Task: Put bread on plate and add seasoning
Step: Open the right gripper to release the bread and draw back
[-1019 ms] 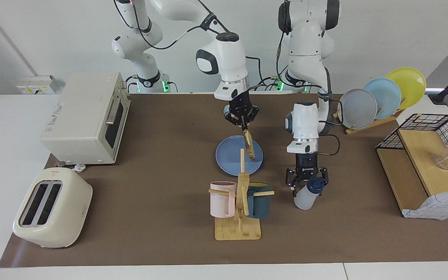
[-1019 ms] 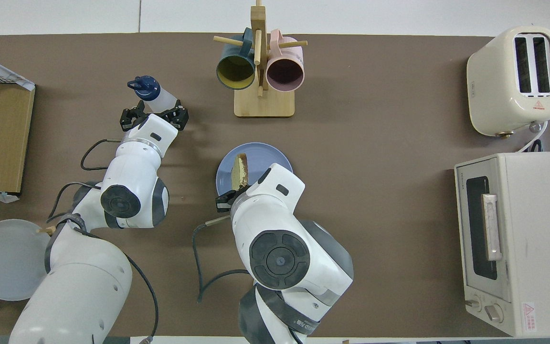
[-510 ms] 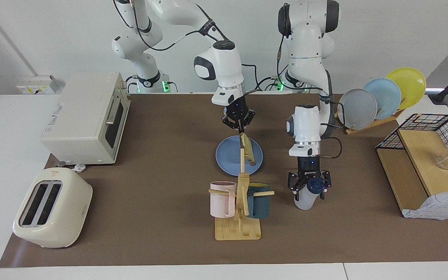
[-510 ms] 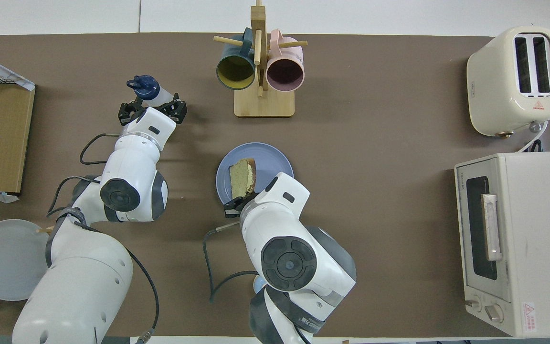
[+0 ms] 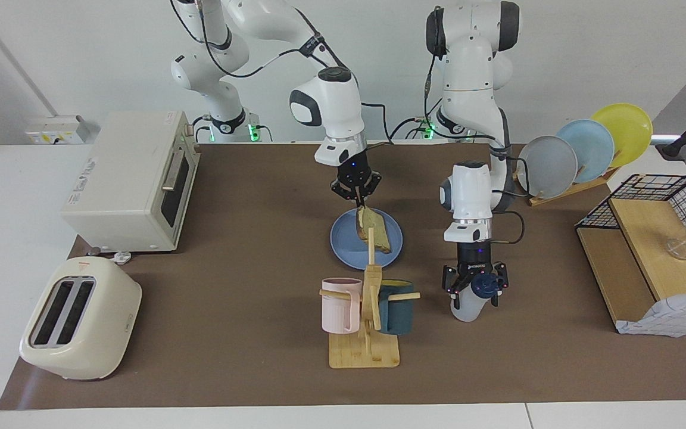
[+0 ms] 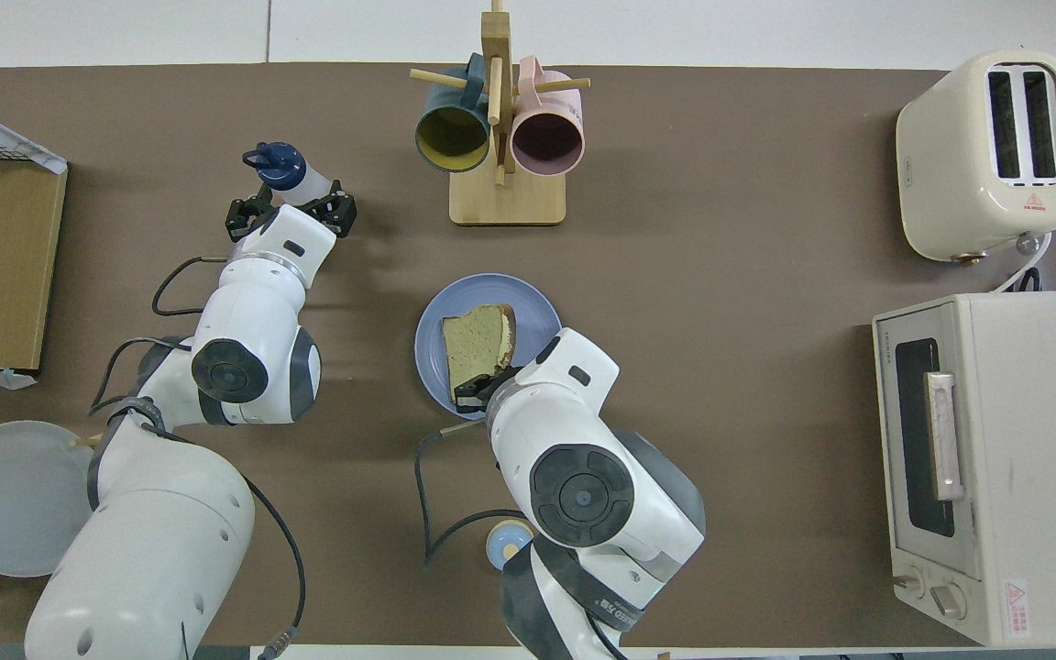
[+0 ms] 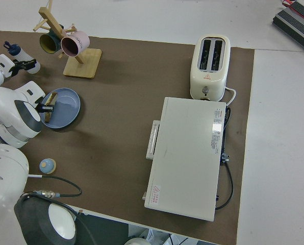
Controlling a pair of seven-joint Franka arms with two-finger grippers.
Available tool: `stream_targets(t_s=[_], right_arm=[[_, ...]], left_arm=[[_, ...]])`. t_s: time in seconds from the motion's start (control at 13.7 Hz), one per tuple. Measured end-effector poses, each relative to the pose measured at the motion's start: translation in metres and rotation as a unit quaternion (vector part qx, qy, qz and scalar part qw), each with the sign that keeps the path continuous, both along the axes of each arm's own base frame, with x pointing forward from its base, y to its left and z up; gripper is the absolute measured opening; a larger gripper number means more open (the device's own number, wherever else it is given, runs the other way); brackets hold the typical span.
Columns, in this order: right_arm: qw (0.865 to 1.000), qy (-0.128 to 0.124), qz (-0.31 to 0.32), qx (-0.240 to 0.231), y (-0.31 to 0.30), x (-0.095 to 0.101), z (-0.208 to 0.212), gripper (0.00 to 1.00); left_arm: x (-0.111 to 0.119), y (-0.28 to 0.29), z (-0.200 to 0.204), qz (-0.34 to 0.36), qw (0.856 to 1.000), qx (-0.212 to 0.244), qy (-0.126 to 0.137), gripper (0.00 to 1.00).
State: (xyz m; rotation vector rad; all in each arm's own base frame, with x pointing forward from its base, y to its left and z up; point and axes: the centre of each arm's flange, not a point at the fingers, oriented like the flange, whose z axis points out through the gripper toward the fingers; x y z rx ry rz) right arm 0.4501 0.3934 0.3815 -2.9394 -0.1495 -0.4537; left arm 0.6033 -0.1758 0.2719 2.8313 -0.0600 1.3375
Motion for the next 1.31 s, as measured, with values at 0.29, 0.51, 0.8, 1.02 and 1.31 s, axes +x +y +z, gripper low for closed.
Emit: stream_targets(t_s=[0.29,0.51,0.8,1.02,1.31], right_arm=[[1.0,0.008,-0.016,-0.005,-0.015,0.005,-0.008,0.07],[0.999,0.016,-0.039,-0.001,-0.018,0.002,-0.012,0.07],[0.995,0.03,-0.099,0.012,-0.023,-0.002,-0.016,0.07],[0.992,0.039,-0.117,0.008,-0.035,-0.003,-0.025,0.07],[0.987,0.048,-0.151,0.012,-0.045,-0.004,-0.029,0.07]], left_arm=[[0.0,-0.001,0.0,0.001,1.0,-0.002,0.0,1.0],[0.0,-0.002,0.0,0.002,1.0,-0.004,0.0,1.0],[-0.001,-0.005,-0.001,0.0,1.0,-0.006,0.002,0.88],[-0.001,-0.005,-0.002,-0.001,1.0,-0.006,0.005,0.7],[0.0,-0.006,-0.002,-0.001,1.0,-0.006,0.006,0.55]])
